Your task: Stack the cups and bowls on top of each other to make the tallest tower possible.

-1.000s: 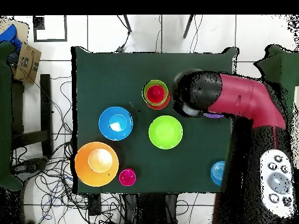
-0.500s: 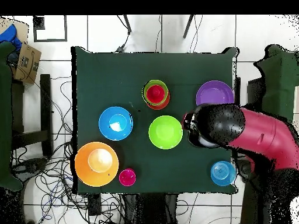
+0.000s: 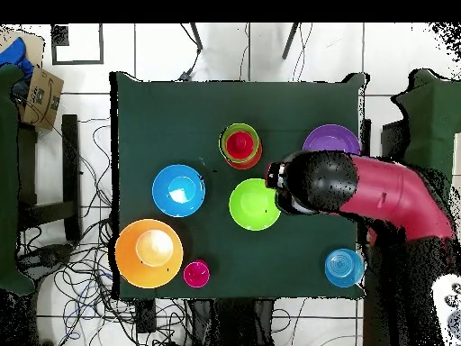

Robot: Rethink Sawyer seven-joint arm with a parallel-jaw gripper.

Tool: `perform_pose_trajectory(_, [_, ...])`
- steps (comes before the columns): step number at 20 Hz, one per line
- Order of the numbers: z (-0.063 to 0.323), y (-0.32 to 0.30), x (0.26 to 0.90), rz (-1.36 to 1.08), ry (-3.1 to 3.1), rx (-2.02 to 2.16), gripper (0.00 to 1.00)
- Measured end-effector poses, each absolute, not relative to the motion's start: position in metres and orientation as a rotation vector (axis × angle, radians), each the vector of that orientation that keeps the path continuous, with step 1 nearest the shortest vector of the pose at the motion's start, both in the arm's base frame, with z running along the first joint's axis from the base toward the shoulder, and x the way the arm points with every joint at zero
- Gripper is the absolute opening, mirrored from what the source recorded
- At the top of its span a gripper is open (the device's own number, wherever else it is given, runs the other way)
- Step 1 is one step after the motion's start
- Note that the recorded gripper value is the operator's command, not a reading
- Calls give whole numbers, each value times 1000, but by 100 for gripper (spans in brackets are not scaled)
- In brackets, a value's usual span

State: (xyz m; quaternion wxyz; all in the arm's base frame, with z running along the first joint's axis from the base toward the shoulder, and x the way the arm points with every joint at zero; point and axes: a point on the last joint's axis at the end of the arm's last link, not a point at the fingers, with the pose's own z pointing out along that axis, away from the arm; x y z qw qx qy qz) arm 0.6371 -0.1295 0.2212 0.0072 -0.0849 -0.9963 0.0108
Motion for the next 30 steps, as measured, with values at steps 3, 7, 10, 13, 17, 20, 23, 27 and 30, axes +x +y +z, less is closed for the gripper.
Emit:
perform_pose_trajectory(3, [193,-119,646,-13,-3133,-190,100])
perform_pose_trajectory(7, [160,-119,647,-38,-3143,-130,100])
perform_pose_trajectory(10, [132,-121,646,-49,-3151,-83,100])
perform_pose_trajectory(13, [106,-123,639,-58,-3149,-47,100])
perform_pose_trajectory(17, [80,-126,630,-71,-3133,-21,100])
perform_pose_trajectory(20, [64,-125,624,-81,-3116,3,100])
perform_pose_trajectory(23, [50,-119,627,-97,-3111,58,100])
perform_pose_trajectory(27, [47,-109,640,-119,-3107,184,100])
perform_pose_trajectory(30, [53,-100,654,-133,-3076,367,100])
